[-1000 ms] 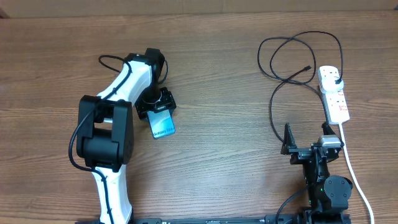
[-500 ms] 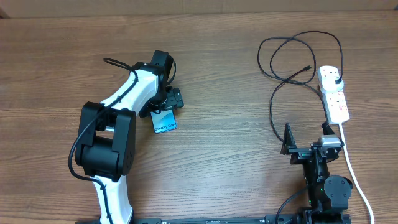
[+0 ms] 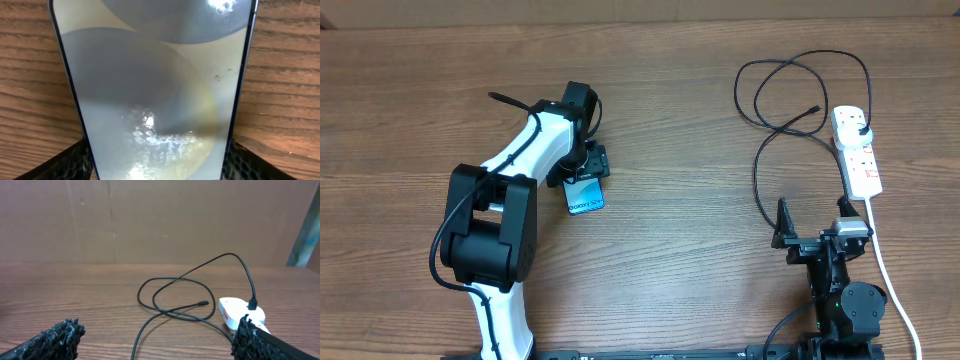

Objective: Plug charger to phone and switch on socket
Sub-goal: 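Close the left gripper on the phone's long edges, then lift the phone with the left gripper and tilt it upright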

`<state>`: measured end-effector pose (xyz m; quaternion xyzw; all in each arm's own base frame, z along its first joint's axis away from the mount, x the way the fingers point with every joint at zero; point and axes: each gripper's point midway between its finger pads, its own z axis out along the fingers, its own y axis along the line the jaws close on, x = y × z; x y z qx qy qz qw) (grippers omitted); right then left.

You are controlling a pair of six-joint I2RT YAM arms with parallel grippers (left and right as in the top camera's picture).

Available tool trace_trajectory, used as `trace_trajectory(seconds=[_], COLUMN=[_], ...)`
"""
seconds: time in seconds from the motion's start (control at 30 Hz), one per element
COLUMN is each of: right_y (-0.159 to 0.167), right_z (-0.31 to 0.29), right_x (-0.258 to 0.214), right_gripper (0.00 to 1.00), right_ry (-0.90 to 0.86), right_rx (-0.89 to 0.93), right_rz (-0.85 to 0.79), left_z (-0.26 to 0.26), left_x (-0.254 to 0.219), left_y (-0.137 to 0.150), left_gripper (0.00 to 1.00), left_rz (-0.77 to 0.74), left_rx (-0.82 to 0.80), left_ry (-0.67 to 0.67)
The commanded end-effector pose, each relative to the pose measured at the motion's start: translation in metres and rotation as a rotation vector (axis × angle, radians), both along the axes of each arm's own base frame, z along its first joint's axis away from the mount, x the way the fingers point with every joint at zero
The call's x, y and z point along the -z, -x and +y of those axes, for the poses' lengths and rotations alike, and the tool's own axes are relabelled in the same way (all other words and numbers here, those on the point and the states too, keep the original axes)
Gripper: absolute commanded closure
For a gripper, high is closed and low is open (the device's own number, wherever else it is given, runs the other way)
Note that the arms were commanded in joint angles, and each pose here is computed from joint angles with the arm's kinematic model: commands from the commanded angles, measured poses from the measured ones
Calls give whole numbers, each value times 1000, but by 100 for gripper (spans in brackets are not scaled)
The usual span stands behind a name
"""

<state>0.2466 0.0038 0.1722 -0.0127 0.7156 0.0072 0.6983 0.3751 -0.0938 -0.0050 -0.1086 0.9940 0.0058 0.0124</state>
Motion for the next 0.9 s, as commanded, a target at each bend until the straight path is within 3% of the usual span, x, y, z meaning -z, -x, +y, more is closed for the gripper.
trace_trajectory(seconds=[0.0,0.13,0.33,0.47,0.6,0.87], right_y=[0,0,0,0,0,0], right_z=[-3,-3,-3,-3,-3,-3], right_x=[2,2,2,2,2,2], right_gripper=[0,0,0,0,0,0], right_ry=[2,2,2,2,2,2], right_rx=[12,12,12,12,12,12], right_rz=[-3,-3,-3,-3,-3,-3], left_z=[3,7,2,-12,-22,-31], left_x=[51,47,48,47,45,32], left_y=[51,67,62,65,68,74], left_gripper=[29,38,38,41,52,53], left_rz=[215,282,265,284,306,355], left_rx=[-9,-13,-46,-57,-63,-52], left_ry=[-4,-18,2,83,146,194])
